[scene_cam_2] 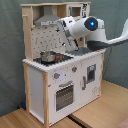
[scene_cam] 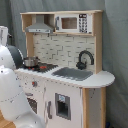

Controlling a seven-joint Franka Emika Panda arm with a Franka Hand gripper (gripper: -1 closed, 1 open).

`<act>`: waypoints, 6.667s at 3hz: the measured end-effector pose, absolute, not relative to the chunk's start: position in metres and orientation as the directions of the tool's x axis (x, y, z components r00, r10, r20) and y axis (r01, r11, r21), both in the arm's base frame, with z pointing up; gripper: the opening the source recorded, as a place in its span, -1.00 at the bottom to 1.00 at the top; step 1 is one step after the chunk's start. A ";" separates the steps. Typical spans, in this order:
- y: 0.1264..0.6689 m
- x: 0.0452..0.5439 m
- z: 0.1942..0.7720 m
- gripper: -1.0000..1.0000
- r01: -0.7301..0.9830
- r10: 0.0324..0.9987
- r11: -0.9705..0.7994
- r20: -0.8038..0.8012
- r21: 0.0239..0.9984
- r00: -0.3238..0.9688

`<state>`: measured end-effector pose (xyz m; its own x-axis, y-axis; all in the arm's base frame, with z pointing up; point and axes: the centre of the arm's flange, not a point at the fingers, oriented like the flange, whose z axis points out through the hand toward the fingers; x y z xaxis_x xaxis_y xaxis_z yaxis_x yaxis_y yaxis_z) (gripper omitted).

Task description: Play with the kitchen

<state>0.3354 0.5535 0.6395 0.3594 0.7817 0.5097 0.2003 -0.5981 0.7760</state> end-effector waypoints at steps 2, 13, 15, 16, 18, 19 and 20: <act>0.531 0.360 0.639 1.00 0.309 0.712 -0.684 0.510 0.661 0.483; 0.491 0.487 0.588 1.00 0.636 0.719 -0.692 0.255 0.340 0.646; 0.507 0.499 0.580 1.00 0.680 0.750 -0.661 0.234 0.318 0.619; 0.513 0.493 0.584 1.00 0.706 0.762 -0.647 0.199 0.289 0.617; 0.487 0.496 0.568 1.00 0.697 0.723 -0.676 0.034 0.239 0.690; 0.481 0.511 0.547 1.00 0.746 0.763 -0.624 -0.023 0.231 0.646; 0.478 0.517 0.543 1.00 0.810 0.824 -0.545 -0.040 0.214 0.565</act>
